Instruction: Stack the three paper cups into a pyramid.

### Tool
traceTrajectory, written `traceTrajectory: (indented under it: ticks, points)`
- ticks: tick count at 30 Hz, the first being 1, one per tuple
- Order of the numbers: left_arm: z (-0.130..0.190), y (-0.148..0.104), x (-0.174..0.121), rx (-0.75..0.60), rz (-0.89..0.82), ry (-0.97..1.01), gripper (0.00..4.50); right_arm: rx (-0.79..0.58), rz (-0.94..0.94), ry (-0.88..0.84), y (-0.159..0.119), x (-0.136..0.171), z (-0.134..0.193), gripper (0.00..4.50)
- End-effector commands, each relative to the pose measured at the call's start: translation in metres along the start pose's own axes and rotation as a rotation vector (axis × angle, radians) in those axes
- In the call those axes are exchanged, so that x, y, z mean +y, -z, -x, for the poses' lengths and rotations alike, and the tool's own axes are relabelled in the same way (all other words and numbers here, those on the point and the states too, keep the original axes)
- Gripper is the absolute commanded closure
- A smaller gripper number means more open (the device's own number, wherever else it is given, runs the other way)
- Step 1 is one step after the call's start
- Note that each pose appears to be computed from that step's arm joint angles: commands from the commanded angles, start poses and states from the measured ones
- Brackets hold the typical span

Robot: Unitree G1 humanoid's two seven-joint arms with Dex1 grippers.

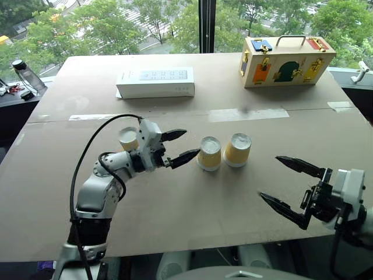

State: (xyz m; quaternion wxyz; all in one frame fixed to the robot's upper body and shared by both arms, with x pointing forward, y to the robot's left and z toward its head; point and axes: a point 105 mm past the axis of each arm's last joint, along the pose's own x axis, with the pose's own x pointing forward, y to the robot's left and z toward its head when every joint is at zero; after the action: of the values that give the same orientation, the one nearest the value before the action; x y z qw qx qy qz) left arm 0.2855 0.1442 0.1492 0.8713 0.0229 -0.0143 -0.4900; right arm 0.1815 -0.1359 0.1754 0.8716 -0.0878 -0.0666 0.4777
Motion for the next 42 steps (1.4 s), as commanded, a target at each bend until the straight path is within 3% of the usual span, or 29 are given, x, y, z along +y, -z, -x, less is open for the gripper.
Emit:
traceTrajectory:
  ticks: [1, 6, 11, 20, 31, 34, 37, 42]
  points:
    - [0.030, -0.011, -0.006, -0.031, 0.037, -0.097, 0.11, -0.041, 0.008, -0.071, -0.006, 0.003, -0.009, 0.00]
    - [0.084, 0.015, 0.024, 0.018, 0.098, -0.497, 0.11, -0.071, 0.007, -0.200, -0.011, 0.009, -0.022, 0.00]
    - [0.114, 0.028, 0.045, 0.074, 0.063, -0.737, 0.11, -0.088, 0.018, -0.263, -0.015, 0.010, -0.029, 0.00]
    - [0.091, 0.021, 0.065, 0.058, 0.005, -0.700, 0.11, -0.071, 0.023, -0.259, -0.009, 0.008, -0.022, 0.00]
    - [0.077, 0.030, 0.085, 0.052, 0.005, -0.636, 0.11, -0.057, 0.038, -0.224, -0.009, 0.009, -0.021, 0.00]
    - [0.074, 0.028, 0.084, 0.039, -0.008, -0.595, 0.98, -0.057, 0.041, -0.215, -0.010, 0.008, -0.021, 0.00]
    - [0.072, 0.022, 0.084, 0.018, -0.025, -0.560, 2.13, -0.054, 0.040, -0.206, -0.010, 0.007, -0.022, 0.00]
    - [0.036, -0.015, 0.062, -0.047, -0.032, -0.305, 2.20, -0.045, 0.030, -0.185, -0.007, 0.007, -0.020, 0.00]
